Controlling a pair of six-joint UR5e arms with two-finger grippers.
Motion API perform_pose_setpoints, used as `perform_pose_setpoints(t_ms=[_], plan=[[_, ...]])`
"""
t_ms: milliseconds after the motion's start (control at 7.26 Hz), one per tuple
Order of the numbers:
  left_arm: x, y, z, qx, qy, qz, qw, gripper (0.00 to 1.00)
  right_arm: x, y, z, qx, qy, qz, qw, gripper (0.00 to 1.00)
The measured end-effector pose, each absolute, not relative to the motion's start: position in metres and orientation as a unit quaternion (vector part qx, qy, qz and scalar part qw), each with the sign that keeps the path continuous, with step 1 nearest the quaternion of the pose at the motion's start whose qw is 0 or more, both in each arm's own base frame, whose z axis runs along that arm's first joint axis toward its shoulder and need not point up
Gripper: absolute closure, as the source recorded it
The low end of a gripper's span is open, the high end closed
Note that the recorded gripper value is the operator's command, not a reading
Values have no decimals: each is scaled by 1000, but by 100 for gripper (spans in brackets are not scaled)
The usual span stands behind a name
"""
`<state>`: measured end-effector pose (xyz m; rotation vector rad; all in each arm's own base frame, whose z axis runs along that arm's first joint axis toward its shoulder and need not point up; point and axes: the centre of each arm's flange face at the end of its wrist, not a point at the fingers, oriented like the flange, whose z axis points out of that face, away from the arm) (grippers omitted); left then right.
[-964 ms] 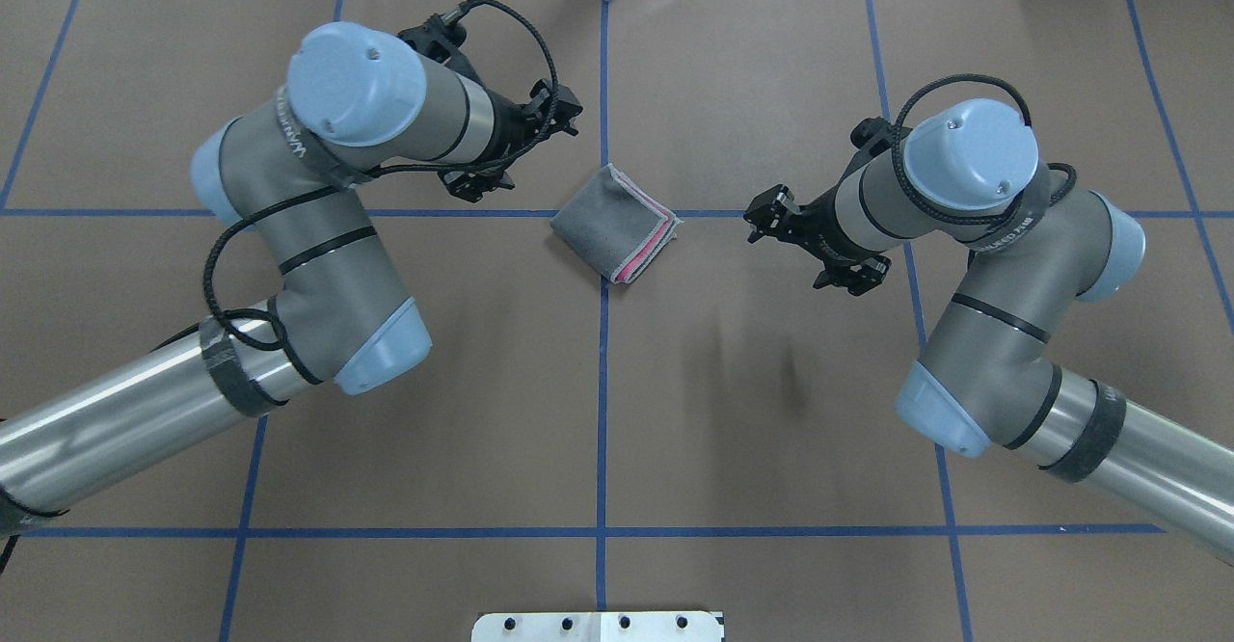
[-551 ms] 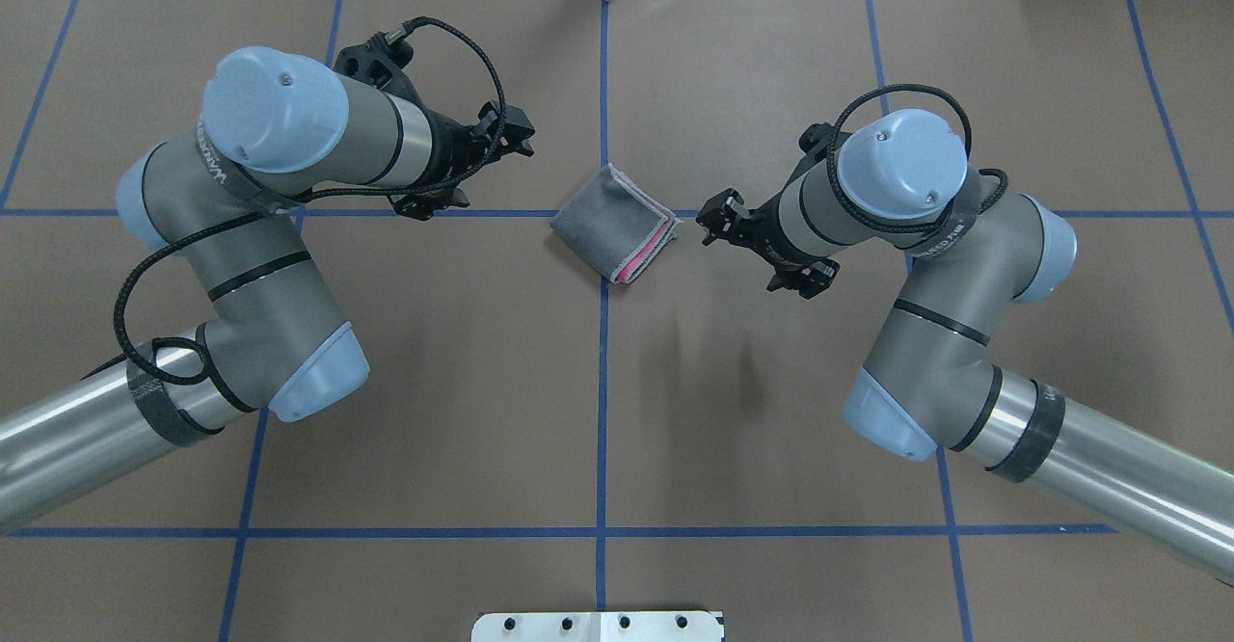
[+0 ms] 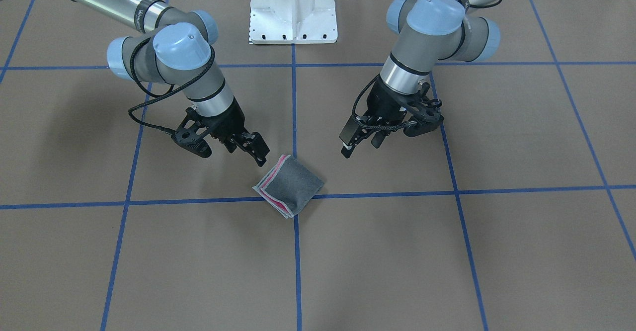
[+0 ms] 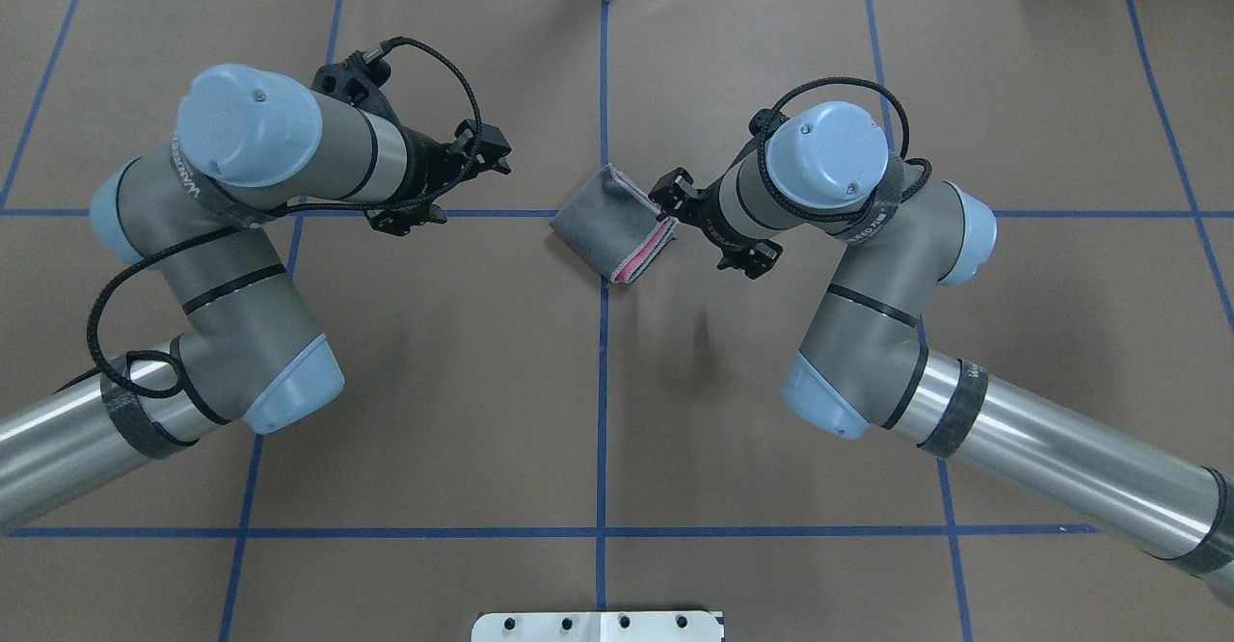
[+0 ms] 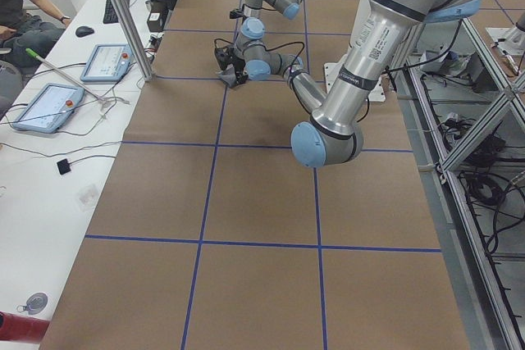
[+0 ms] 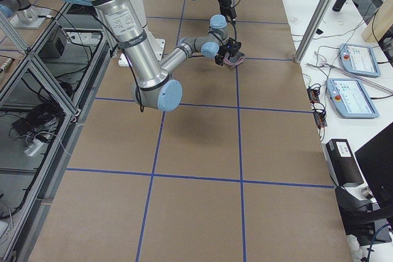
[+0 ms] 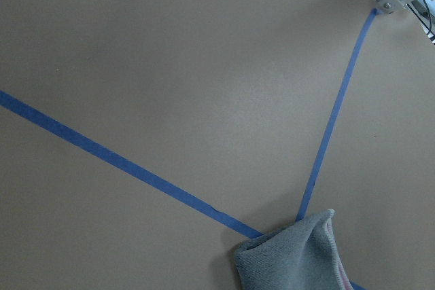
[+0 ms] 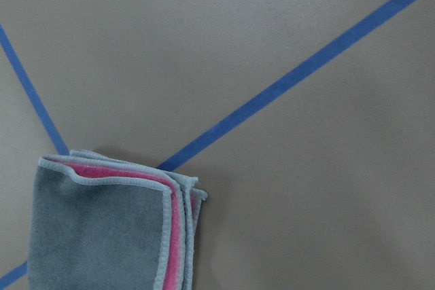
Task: Fold towel twice with both arms
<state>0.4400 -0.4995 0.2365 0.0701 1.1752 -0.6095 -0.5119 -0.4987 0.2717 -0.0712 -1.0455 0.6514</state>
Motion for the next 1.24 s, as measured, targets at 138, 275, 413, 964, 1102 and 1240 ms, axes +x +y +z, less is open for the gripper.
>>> perform_pose_setpoints(t_ms=[138, 275, 413, 964, 1102, 1240], plan=[[430, -491, 242, 31, 547, -281, 788, 0, -516, -502, 277, -29, -493, 307, 813, 2], [423, -484, 246, 27, 549, -278, 788, 0, -518, -505, 281, -25, -493, 310, 813, 2], [421, -480, 247, 25, 550, -276, 788, 0, -520, -507, 282, -23, -492, 313, 812, 2], [419, -474, 242, 24, 555, -272, 786, 0, -527, -510, 277, -24, -492, 326, 807, 2], [420, -473, 241, 24, 556, -271, 786, 0, -529, -509, 276, -25, -492, 326, 807, 2], [421, -472, 241, 23, 556, -270, 786, 0, -531, -508, 275, -25, -493, 325, 807, 2]])
